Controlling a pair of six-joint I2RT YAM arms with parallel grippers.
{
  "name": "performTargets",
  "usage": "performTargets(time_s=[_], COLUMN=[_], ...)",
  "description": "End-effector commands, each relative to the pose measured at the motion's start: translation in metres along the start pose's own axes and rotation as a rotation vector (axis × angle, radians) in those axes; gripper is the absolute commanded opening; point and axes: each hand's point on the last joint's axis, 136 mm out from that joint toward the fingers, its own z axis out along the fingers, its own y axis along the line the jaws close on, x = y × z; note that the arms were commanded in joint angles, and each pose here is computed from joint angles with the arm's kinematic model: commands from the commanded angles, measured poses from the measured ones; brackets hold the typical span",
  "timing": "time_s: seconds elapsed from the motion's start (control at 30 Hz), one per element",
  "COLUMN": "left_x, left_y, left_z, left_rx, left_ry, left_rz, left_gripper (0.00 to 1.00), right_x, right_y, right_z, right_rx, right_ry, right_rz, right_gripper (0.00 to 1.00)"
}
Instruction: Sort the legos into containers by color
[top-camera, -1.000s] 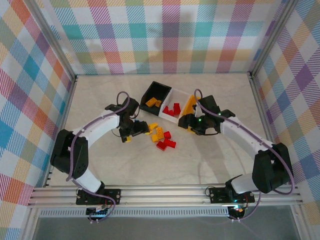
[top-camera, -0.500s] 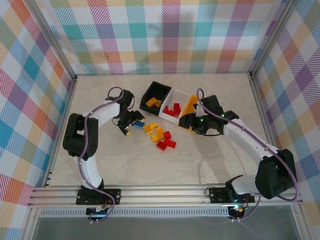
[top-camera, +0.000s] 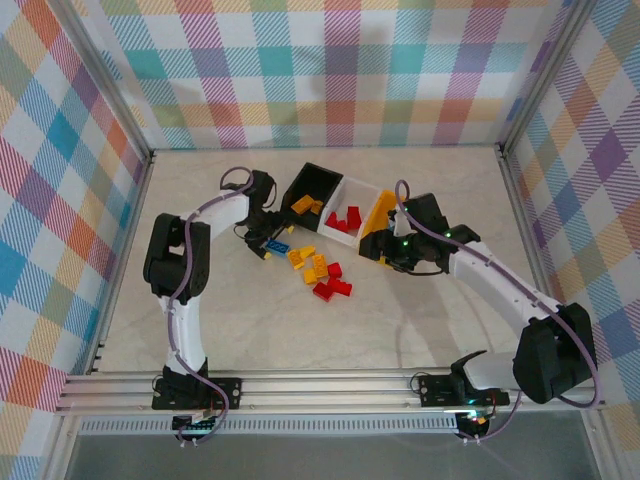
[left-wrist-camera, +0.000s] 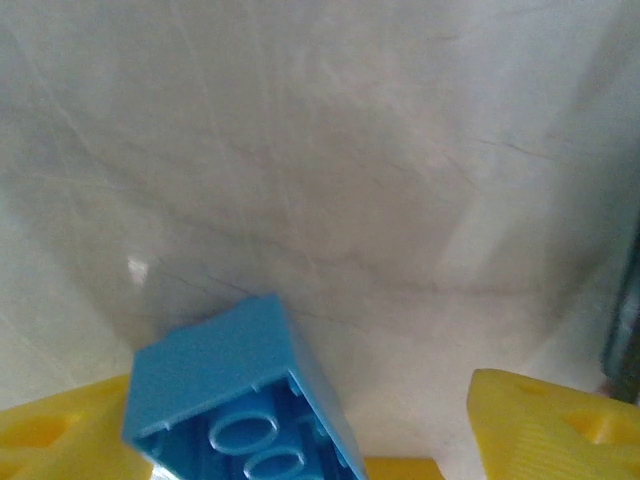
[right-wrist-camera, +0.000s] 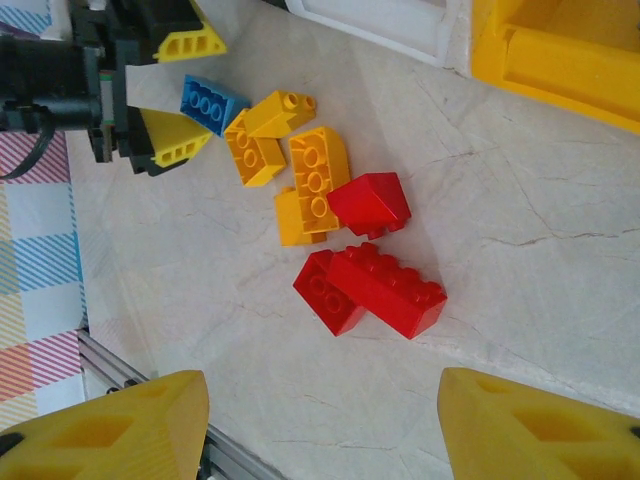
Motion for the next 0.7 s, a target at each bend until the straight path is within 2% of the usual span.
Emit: performTargets(time_s=[0.0,0.13,0.3,0.4,0.47,0.67], left_x=[-0.002,-0.001,0.002,0.003,0.003,0.004], left_y=[0.020,0.028,0.034,0.037,0.039,0.039], left_z=[0.002,0.006,0.011,0.010,0.009,-0.004], left_rx=[-0.104,-0.143,-0.163,-0.168,-0.165,-0.143], left_ry=[-0.004,0.009,0.024,0.027,0.024,0.018], left_rz=[-0.063,-0.067,-0.070,-0.065,-0.065,-0.043], left_gripper=[0.76,0.72,0.56,0.43,0.39,0.34], right_x=[0.005,0.008,0.012,0.013,0.013,0.011], right_y=[0.002,-0.001,-0.005,-0.005,-0.006,-0.003], right_z=[-0.003,-0.005,-0.007,-0.009,-0.010,-0.012], right_rx=[-0.020,-0.017,-0.012,-0.010,-0.009,-0.012], right_ry=[-0.005,-0.014,-0.022,-0.030,-0.033,-0.043], right_rz=[-0.016,-0.007,0.005,0.009,0.011,0.012], right_gripper=[0.63,0.63,0.62,0.62,0.62,0.62])
